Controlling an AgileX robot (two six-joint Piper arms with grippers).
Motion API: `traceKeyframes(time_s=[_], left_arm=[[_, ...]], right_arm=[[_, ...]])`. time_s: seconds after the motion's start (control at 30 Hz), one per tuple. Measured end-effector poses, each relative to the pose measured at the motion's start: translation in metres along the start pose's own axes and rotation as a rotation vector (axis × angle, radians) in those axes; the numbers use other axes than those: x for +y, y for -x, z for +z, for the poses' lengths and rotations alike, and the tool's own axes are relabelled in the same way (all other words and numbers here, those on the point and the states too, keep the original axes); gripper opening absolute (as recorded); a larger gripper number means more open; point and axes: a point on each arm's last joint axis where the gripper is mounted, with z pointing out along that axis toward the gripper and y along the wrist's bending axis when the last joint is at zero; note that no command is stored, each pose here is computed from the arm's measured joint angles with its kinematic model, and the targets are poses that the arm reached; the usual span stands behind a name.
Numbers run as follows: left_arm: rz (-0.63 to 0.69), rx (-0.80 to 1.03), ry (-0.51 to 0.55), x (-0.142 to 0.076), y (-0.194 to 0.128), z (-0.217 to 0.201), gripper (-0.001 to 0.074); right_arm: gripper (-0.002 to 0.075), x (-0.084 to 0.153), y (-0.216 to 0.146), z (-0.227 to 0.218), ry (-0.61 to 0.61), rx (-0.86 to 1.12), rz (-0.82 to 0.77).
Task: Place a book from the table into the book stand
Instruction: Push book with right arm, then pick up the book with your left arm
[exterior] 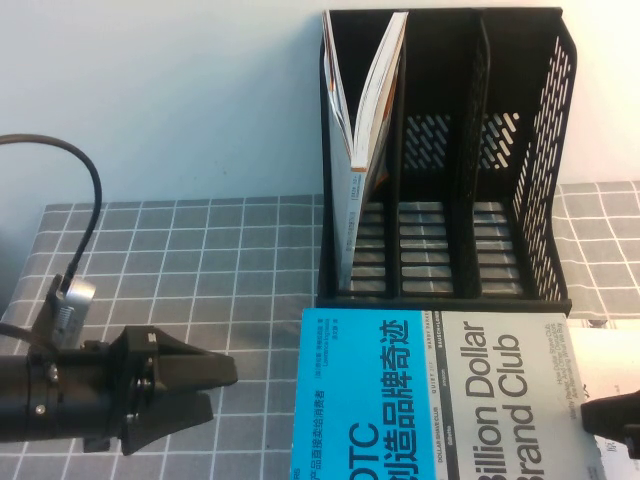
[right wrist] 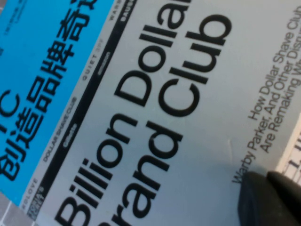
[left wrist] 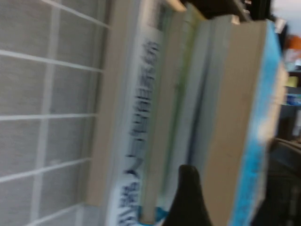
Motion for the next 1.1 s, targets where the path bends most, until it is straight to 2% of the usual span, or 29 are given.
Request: traceKeyframes(time_s=[0.13, 0.3, 0.63, 0.93, 1.1], left_arm=[[-0.022, 0.014, -0.065, -0.006, -0.001, 0.0, 0.0507], [-0.03, 0.021, -0.069, -0.005, -0.001, 0.001, 0.052], [-0.04, 0.137, -0.055, 0.01, -0.005, 0.041, 0.0533], [-0.117, 0.157, -0.136, 0.028, 0.003, 0.061, 0.0542], [-0.119, 0.171, -0.149, 0.027, 0.0, 0.069, 0.0542]], right_arm=[[0.0011, 0.001, -0.001, 0.0, 0.016, 0.01, -0.002], [0.0011, 0.003, -0.002, 0.0, 0.038, 0.014, -0.016], [0.0011, 0.004, -0.003, 0.0, 0.05, 0.017, -0.02], [0.0011, 0.004, -0.003, 0.0, 0.052, 0.018, -0.022], [0.0011, 0.004, -0.003, 0.0, 0.052, 0.018, -0.023]])
